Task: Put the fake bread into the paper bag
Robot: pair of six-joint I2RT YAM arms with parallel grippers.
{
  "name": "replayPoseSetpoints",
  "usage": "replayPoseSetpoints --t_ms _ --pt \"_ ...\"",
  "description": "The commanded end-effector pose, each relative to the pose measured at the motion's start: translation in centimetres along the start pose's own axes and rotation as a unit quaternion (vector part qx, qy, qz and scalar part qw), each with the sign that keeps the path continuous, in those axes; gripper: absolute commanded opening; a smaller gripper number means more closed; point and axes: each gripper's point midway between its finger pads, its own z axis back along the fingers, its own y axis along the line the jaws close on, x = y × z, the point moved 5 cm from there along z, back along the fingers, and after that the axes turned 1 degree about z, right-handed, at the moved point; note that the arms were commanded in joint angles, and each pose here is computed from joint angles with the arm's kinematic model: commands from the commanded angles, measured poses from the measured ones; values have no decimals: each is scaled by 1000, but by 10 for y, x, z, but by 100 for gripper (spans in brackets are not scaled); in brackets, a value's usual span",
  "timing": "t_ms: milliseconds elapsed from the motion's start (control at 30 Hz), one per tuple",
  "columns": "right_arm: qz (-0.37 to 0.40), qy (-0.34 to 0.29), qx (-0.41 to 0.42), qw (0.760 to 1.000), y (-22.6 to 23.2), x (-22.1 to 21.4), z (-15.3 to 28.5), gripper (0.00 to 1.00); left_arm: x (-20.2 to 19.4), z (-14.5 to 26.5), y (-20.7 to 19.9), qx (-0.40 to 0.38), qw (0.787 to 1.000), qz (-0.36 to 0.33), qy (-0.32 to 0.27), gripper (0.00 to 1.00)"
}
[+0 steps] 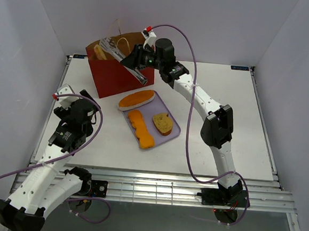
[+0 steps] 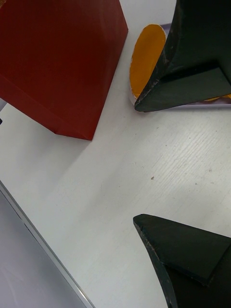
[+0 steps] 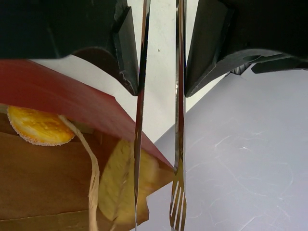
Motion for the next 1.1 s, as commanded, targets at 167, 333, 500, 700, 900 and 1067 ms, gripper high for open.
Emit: replayPoseSetpoints --t_ms 167,333,500,700,900,1067 --pt "28 -47 35 998 21 32 3 48 5 3 1 -2 1000 10 -10 98" --pt "36 -51 43 997 32 41 11 48 5 4 0 -5 1000 11 -10 98" --pt "44 -45 57 996 46 46 24 48 6 5 -1 -10 1000 12 -9 98" --pt "73 -45 60 994 70 56 57 48 8 5 0 -8 1000 9 -13 98" --pt "89 -31 57 994 91 56 92 47 10 5 3 0 1000 5 -20 98" --pt "103 -4 59 993 107 44 128 48 12 5 3 1 1000 1 -21 98"
